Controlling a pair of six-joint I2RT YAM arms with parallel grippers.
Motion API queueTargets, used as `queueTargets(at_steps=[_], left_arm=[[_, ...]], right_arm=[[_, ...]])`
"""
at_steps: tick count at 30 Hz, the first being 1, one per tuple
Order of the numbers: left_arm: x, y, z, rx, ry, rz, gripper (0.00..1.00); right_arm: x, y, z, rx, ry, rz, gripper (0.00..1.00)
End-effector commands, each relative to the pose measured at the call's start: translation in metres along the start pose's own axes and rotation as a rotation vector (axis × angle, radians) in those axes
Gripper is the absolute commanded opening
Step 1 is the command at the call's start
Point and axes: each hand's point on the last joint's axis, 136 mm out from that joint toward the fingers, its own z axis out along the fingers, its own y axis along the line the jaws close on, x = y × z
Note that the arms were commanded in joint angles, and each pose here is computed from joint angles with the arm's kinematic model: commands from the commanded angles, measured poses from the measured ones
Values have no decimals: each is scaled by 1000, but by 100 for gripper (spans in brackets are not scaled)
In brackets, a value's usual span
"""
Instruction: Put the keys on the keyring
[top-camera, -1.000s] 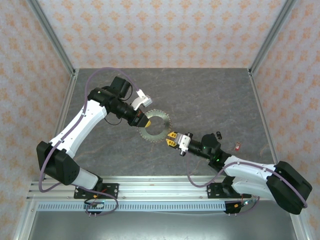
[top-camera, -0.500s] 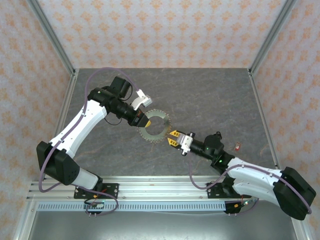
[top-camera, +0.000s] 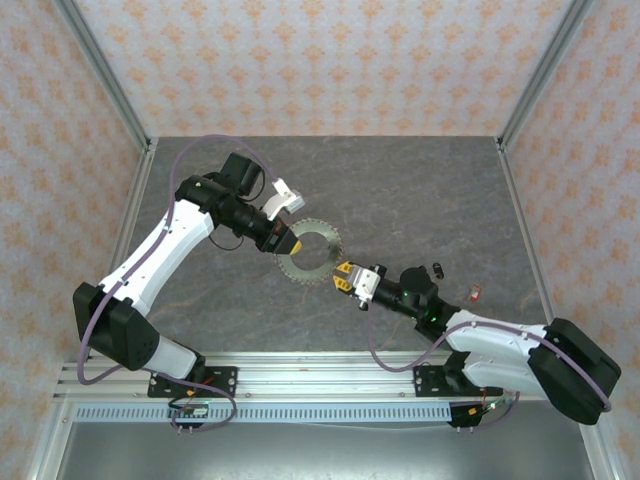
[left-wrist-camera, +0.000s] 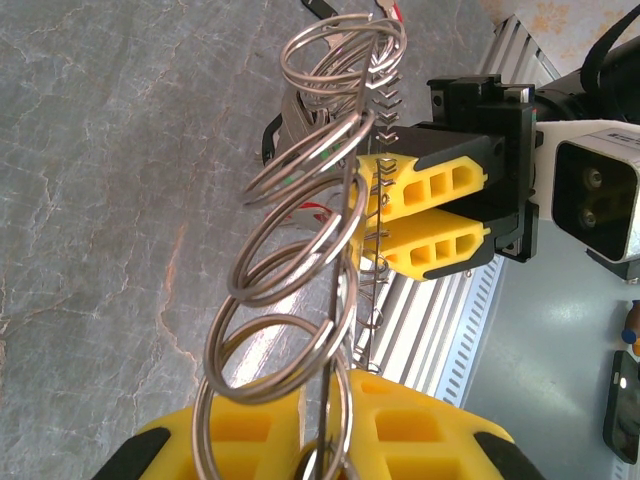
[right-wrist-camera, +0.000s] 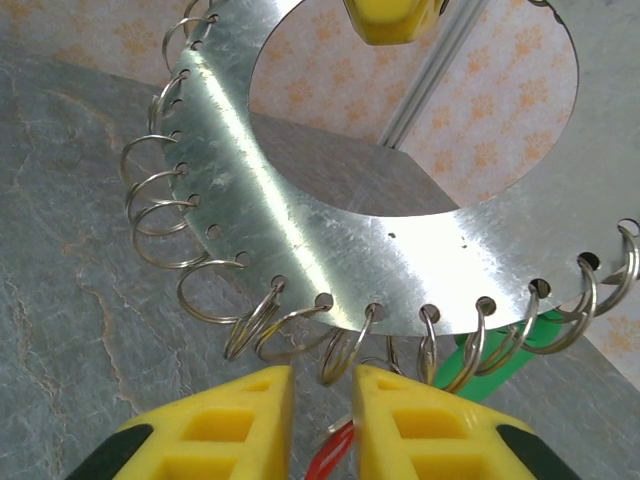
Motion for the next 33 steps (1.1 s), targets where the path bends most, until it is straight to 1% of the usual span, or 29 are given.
queueTargets(at_steps=[1,11,14,19,27,32,33], left_arm=[[-6,-6,-8,7,-46,26,0],[-6,-6,-8,12,-51,25,0],[-6,-7,-8,12,-54,26,0],[-7,-9,-10,12,-62,32,0],[-9,-9,-10,17,-70,32,0],[-9,-10,-10,21,-70,29,0],[-9,-10,-10,20,-72,29,0]], right_arm=[[-24,-14,4,49,-74,-25,20],[-24,-23,4,102,-83,-1,17],[-21,-22,5,97,-71,3,12],[-14,-20,5,92,-49,8,15],[-13,-15,4,67,-41,12,16],[-13,-18,4,87,-45,10,15],[-12,-19,4,93,-42,10,13]])
